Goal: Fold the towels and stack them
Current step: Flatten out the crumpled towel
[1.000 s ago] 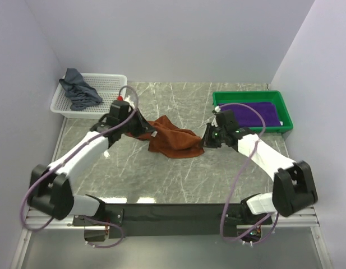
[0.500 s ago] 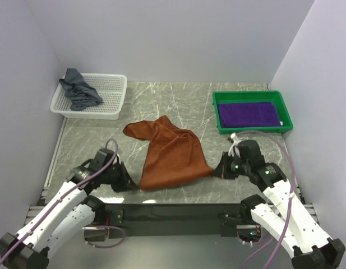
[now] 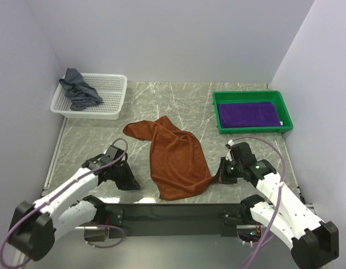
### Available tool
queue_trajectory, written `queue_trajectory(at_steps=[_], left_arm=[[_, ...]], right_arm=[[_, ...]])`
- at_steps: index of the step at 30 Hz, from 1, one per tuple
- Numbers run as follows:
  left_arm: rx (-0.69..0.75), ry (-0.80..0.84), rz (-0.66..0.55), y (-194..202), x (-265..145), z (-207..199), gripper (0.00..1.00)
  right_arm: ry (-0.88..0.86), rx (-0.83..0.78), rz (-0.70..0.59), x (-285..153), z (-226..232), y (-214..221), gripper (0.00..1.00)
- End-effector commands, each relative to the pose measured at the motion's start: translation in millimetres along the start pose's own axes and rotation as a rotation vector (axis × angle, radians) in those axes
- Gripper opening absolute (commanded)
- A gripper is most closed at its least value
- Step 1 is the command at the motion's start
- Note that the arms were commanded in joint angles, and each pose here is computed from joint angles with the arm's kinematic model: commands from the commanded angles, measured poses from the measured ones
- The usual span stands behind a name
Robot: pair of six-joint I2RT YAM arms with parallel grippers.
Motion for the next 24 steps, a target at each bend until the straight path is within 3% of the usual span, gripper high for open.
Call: queue_trajectory(at_steps=[1, 5, 9, 10, 12, 14, 19, 20, 24], left_arm=[[0.052, 0.066, -0.081, -14.9, 4.9, -25.1, 0.16], [0.08, 0.131, -0.086, -16.5, 0.8, -40.1, 0.39], [0.148, 0.195, -0.083, -7.0, -2.8, -48.3, 0.68], [0.154, 0.197, -0.086, -6.5, -3.0, -48.9, 0.8], [0.166, 0.199, -0.124, -9.2, -4.8, -53.0, 0.89], [0.173, 0.195, -0.167, -13.5, -6.7, -58.0, 0.88], [0.192, 0.159, -0.294, -36.1, -2.6, -94.0, 0.74], [0.207, 0.147, -0.317, -40.9, -0.5, -100.1, 0.73], [0.223, 0.077, -0.362, -68.8, 16.7, -132.9, 0.72]], right_arm=[[0.079, -0.01, -0.106, 2.2, -1.0, -19.7, 0.04], [0.067, -0.02, -0.086, 9.0, 0.3, -23.7, 0.21], [0.112, -0.04, -0.188, -3.2, 4.6, -38.4, 0.51], [0.115, -0.047, -0.211, -6.9, 6.9, -42.0, 0.54], [0.105, -0.093, -0.272, -17.5, 14.5, -53.8, 0.6], [0.114, -0.119, -0.287, -20.2, 17.7, -63.8, 0.6], [0.112, -0.201, -0.31, -7.4, 27.0, -107.2, 0.53], [0.128, -0.2, -0.271, 5.5, 24.7, -115.3, 0.52], [0.166, -0.261, -0.321, 23.1, 29.7, -159.7, 0.52]])
Point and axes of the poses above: each gripper's point midway between its finger pads, its own x axis out along the fingers, its own z axis along the line the jaws close on, y = z × x, the point moved 10 cm from there along -x, back along the fingers, and after that the axes turned 14 degrees about -x, right-handed, at the moved point
